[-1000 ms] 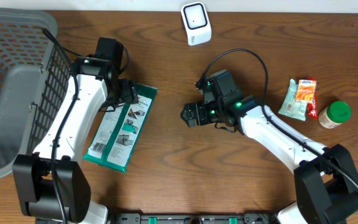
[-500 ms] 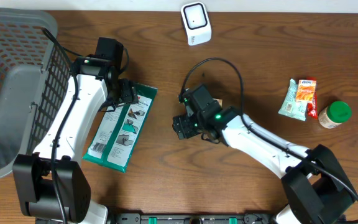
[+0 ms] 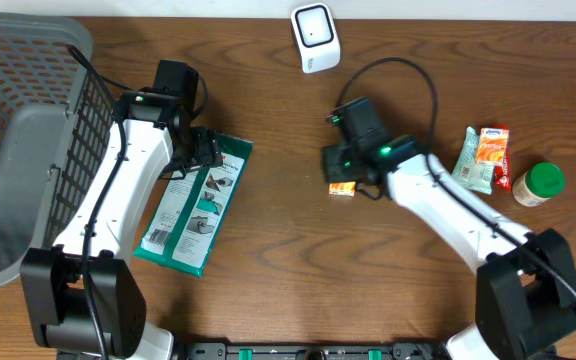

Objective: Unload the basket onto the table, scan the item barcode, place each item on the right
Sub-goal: 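Grasp the second Kleenex pack with the right gripper, then raise the second Kleenex pack and hold it under the scanner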

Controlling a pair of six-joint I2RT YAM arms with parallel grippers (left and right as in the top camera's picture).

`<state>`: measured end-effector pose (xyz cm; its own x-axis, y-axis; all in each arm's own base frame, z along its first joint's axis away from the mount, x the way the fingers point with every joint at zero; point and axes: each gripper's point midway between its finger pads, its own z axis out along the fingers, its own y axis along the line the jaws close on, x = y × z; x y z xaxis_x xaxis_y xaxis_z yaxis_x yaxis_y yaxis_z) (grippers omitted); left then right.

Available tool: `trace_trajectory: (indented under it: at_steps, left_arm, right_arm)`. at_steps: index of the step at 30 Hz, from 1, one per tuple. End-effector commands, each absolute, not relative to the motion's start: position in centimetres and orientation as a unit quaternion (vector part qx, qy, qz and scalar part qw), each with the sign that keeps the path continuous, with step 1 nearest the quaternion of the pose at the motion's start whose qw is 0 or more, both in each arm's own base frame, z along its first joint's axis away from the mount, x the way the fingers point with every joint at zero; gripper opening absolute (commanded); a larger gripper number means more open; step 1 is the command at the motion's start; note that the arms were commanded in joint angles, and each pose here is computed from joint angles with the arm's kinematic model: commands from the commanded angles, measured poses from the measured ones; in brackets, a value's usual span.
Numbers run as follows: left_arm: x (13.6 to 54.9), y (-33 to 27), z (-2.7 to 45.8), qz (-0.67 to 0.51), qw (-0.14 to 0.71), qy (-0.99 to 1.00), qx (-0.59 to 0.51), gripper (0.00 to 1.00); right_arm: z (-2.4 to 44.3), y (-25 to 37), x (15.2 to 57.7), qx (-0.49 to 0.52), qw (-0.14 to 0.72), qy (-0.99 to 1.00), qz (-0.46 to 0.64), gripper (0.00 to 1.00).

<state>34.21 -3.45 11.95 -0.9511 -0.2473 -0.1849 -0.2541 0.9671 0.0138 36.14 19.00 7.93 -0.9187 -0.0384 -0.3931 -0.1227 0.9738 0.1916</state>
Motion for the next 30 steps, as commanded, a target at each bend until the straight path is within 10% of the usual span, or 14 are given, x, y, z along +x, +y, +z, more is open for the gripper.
trace_trajectory:
  at_steps: [1, 20, 24, 30]
  left_arm:
    - [34.5, -3.3, 12.5, 0.021, 0.098, 0.987, -0.128, 0.87]
    - [34.5, -3.3, 12.5, 0.021, 0.098, 0.987, -0.128, 0.87]
    - [34.5, -3.3, 12.5, 0.021, 0.098, 0.987, -0.128, 0.87]
    - [34.5, -3.3, 12.5, 0.021, 0.098, 0.987, -0.128, 0.87]
  right_arm:
    - [7.3, 16.3, 36.6, 0.024, 0.186, 0.977, 0.102, 0.47]
    - [-1.6, 16.3, 35.2, 0.085, 0.109, 0.985, 0.107, 0.36]
    - [-1.5, 17.0, 35.5, 0.082, 0.11, 0.982, 0.126, 0.02]
    - [4.9, 16.7, 37.0, 0.022, 0.169, 0.974, 0.151, 0.01]
